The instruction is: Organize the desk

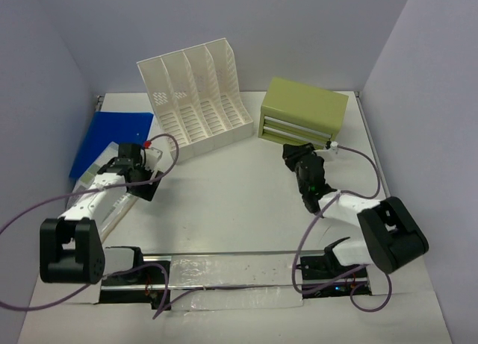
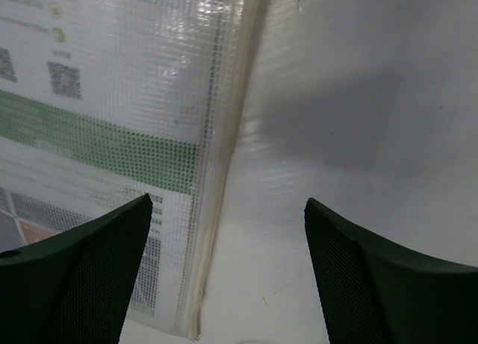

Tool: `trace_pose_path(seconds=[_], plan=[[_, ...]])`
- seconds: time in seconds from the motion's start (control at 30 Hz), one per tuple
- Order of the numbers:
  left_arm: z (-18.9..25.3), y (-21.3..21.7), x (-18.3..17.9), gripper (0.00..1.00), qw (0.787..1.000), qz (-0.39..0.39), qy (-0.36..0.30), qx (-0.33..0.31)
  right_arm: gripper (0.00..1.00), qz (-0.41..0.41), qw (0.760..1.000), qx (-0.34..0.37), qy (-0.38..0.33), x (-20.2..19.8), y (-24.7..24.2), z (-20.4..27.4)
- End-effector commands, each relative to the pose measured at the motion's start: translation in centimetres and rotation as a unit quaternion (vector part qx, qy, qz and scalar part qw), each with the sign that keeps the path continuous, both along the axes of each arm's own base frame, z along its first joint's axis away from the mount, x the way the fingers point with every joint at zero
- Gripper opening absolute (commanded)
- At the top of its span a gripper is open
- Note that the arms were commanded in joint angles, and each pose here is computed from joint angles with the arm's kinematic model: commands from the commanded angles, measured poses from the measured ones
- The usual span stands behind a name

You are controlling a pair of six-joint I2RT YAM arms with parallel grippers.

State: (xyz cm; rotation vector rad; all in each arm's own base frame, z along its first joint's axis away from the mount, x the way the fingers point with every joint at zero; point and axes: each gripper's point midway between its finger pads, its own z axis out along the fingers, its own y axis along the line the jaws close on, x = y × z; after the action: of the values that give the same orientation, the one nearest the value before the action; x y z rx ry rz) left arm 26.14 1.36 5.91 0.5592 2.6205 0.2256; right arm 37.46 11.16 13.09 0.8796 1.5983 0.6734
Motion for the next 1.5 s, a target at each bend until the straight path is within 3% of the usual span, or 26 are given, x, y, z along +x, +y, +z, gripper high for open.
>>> trace_pose_path(seconds=[0.0,0.2,0.37,0.5,0.63,0.7,0.73,0.9,1.07,1.2,1.33,1.47], plan=[[-0.9,-0.3,2.1,0.9,0.998,-0.024,-0.016,0.052,0.33,-0.041,0.992,-0.116,-0.021,-1.1,-1.0,2.5],[-3.0,1.1,5.4,0.9,0.992,0.014,-0.03,0.121,0.34,-0.02,0.988,-0.153,-0.019,-2.6,0.1,3.0],[-5.0,0.5,6.8,0.89,0.993,0.019,-0.025,0.113,0.35,-0.016,0.982,-0.187,-0.016,-3.6,0.9,2.9],[-6.3,-0.3,7.0,0.78,0.994,0.011,-0.025,0.102,0.35,-0.017,0.978,-0.209,-0.013,-3.8,1.4,2.8],[-7.2,-0.9,6.6,0.37,0.996,0.003,-0.016,0.084,0.36,-0.013,0.974,-0.226,-0.012,-3.8,2.2,2.9],[-7.5,-1.2,6.4,0.07,0.997,0.0,-0.01,0.075,0.36,-0.006,0.971,-0.24,-0.012,-3.8,3.0,3.1],[-7.6,-1.3,6.4,0.0,0.997,0.0,-0.009,0.071,0.36,-0.006,0.969,-0.248,-0.011,-3.8,3.3,3.1],[-6.5,-1.1,6.6,0.0,0.997,0.011,-0.03,0.071,0.36,-0.001,0.961,-0.277,-0.011,-4.1,4.5,3.3],[0.5,-0.8,8.4,0.0,0.988,0.047,-0.141,0.042,0.36,0.015,0.951,-0.309,-0.022,-4.8,6.9,3.9],[7.4,-1.0,8.8,0.0,0.973,0.071,-0.217,-0.035,0.38,0.1,0.938,-0.324,-0.074,-5.8,13.1,5.3],[11.7,-1.3,8.1,0.0,0.958,0.076,-0.259,-0.096,0.4,0.212,0.928,-0.279,-0.126,-7.1,20.3,6.4],[14.3,-2.3,6.7,0.0,0.946,0.072,-0.28,-0.145,0.52,0.305,0.901,-0.238,-0.197,-9.1,27.8,9.8]])
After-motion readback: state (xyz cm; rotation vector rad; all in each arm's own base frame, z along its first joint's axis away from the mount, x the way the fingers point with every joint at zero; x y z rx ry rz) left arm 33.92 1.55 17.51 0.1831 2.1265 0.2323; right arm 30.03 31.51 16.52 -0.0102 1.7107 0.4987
